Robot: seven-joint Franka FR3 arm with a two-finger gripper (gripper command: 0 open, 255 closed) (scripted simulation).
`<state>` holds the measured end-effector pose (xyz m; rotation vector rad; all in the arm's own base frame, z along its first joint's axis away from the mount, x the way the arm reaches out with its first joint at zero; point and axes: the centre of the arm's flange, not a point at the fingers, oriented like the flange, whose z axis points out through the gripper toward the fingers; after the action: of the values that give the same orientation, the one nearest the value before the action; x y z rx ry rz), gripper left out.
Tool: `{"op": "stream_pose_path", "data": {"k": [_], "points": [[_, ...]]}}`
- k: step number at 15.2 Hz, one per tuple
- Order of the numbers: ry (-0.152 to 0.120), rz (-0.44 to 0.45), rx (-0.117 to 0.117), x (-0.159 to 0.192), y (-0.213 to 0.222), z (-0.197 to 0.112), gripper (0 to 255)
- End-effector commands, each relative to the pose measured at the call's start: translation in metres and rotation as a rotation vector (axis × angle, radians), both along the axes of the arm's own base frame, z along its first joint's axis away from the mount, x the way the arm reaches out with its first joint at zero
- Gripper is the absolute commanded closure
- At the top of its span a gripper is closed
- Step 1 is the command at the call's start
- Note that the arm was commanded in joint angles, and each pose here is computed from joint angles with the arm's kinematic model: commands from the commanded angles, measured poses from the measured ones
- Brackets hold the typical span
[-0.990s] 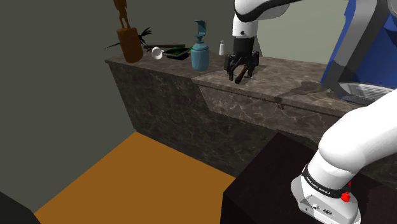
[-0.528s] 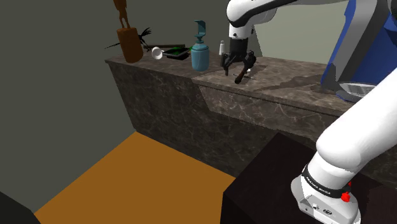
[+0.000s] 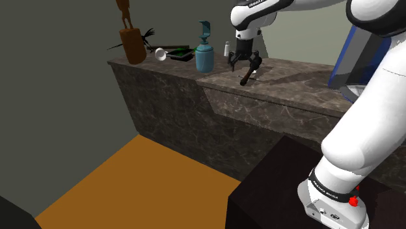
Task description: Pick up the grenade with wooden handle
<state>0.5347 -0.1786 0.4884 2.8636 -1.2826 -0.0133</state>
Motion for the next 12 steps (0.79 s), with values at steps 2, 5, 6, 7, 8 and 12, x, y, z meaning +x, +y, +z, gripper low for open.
{"op": "stream_pose_path", "data": {"k": [2, 5, 6, 7, 8, 12], "points": [[-0.011, -0.094, -0.017, 0.015, -0.033, -0.005, 0], [-0.021, -0.186, -0.033, 0.026, -0.067, -0.01, 0], [-0.024, -0.217, -0.038, 0.029, -0.079, -0.011, 0], [-0.028, -0.248, -0.043, 0.031, -0.091, -0.012, 0], [-0.031, -0.278, -0.049, 0.034, -0.103, -0.014, 0], [-0.045, -0.401, -0.07, 0.039, -0.152, -0.019, 0]]}}
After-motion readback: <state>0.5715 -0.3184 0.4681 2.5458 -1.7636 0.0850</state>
